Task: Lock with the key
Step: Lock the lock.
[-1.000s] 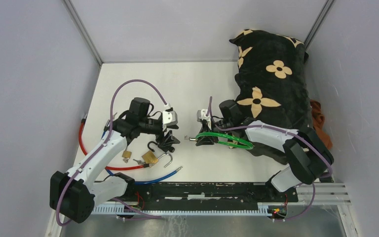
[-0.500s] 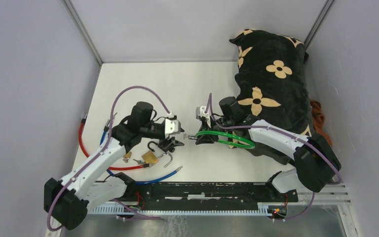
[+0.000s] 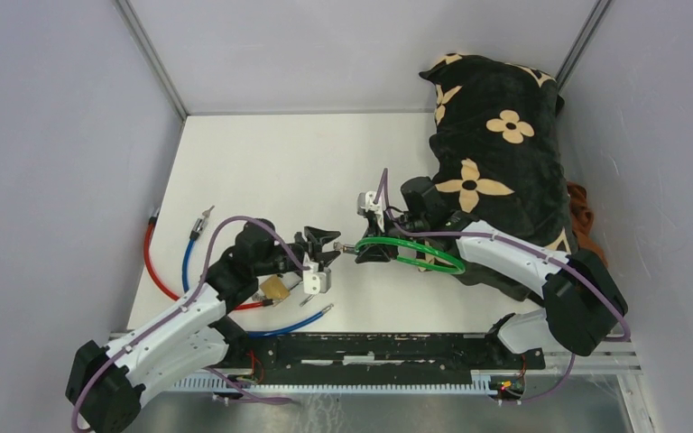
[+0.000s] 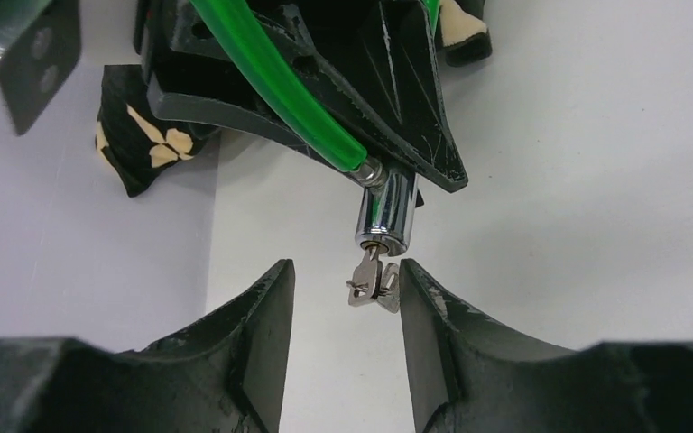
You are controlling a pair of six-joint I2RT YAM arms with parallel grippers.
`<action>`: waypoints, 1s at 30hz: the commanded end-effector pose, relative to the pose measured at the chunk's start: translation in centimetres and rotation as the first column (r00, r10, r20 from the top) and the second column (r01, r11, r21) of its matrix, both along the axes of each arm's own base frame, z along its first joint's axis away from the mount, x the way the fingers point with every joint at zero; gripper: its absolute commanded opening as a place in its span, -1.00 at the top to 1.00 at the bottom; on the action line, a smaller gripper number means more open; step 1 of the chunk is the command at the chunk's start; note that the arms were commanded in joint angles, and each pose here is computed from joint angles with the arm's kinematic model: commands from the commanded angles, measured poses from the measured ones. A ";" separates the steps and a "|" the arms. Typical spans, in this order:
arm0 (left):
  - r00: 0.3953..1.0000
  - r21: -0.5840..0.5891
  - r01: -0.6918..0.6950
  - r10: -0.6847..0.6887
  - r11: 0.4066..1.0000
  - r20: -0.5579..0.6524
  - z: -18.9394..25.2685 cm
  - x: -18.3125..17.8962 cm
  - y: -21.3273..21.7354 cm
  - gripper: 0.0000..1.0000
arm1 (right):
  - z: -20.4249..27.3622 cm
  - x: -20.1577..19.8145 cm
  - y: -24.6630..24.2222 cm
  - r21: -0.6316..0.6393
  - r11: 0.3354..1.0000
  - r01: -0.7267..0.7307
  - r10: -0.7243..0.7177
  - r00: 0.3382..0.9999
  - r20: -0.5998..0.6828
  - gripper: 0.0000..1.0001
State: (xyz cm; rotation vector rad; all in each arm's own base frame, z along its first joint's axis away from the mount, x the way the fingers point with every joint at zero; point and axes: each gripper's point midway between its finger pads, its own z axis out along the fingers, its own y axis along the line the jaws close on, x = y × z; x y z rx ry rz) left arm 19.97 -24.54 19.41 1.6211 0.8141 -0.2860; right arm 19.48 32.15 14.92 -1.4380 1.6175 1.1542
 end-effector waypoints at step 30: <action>0.499 0.102 -0.027 0.101 0.994 -0.861 -2.1 -6.1 -2.0 0.95 | 5.4 2.4 1.7 0.058 0.997 -0.048 0.034 0.975 0.218 1.00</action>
